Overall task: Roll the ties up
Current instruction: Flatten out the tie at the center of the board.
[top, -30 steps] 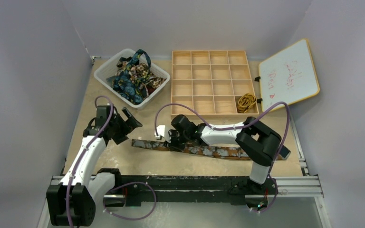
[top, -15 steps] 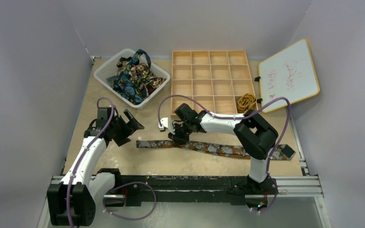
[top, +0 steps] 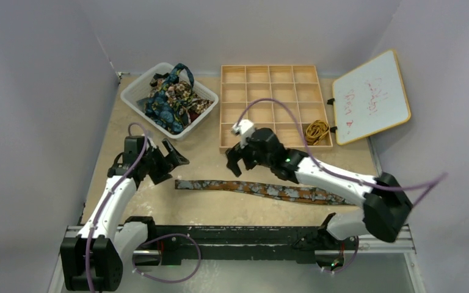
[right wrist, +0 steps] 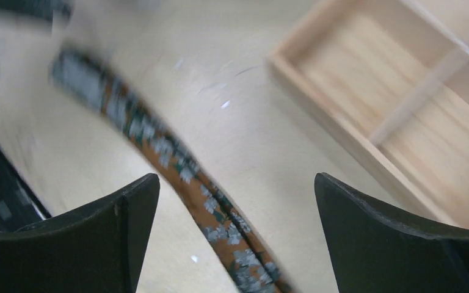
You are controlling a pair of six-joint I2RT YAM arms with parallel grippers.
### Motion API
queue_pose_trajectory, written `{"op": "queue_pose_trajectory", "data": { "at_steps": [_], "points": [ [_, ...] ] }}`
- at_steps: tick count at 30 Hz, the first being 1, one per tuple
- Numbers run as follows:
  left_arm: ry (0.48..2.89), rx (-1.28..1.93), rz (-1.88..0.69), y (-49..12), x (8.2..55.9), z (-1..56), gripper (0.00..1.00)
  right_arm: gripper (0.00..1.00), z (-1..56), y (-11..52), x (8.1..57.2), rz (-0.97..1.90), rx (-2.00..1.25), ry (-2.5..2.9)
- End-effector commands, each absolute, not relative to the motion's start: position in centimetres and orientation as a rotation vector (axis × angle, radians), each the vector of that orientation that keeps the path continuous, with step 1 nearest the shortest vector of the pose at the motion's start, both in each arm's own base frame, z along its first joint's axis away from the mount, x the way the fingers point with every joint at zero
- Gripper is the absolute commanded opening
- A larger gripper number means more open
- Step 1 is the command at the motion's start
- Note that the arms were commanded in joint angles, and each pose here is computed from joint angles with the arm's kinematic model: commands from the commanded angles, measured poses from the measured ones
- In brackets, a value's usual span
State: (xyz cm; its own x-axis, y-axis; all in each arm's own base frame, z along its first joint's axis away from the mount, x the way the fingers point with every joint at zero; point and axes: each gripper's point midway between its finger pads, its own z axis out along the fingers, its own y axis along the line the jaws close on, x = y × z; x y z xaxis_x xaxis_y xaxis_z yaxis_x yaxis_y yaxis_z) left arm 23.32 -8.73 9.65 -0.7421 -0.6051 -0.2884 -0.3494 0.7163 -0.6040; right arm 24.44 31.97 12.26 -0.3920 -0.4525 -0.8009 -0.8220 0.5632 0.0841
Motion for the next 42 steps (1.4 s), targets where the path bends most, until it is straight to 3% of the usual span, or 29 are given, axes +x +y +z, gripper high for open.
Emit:
{"op": "queue_pose_trajectory", "data": {
  "at_steps": [1, 5, 16, 26, 42],
  "points": [
    [2.324, -0.443, -0.949, -11.3, 25.0, 13.5, 0.92, 0.99, 14.9, 23.4, 28.9, 0.473, 0.203, 2.165],
    [2.286, -0.274, -1.082, -13.3, 25.1, 15.0, 0.92, 0.99, 11.5, 15.7, 26.4, 0.305, 0.798, 2.16],
    [2.287, 0.282, -1.181, -22.1, 23.0, 17.0, 0.92, 0.99, 9.0, 1.1, 24.9, 0.077, 1.402, 1.955],
    [2.269, 0.4, -1.195, -24.5, 22.0, 17.4, 0.91, 0.99, 7.5, -1.2, 22.7, 0.012, 1.588, 1.862],
    [2.311, 0.355, -1.13, -23.6, 21.9, 16.3, 0.91, 0.97, 3.2, 1.1, 22.3, 0.074, 1.663, 1.992]
  ]
}}
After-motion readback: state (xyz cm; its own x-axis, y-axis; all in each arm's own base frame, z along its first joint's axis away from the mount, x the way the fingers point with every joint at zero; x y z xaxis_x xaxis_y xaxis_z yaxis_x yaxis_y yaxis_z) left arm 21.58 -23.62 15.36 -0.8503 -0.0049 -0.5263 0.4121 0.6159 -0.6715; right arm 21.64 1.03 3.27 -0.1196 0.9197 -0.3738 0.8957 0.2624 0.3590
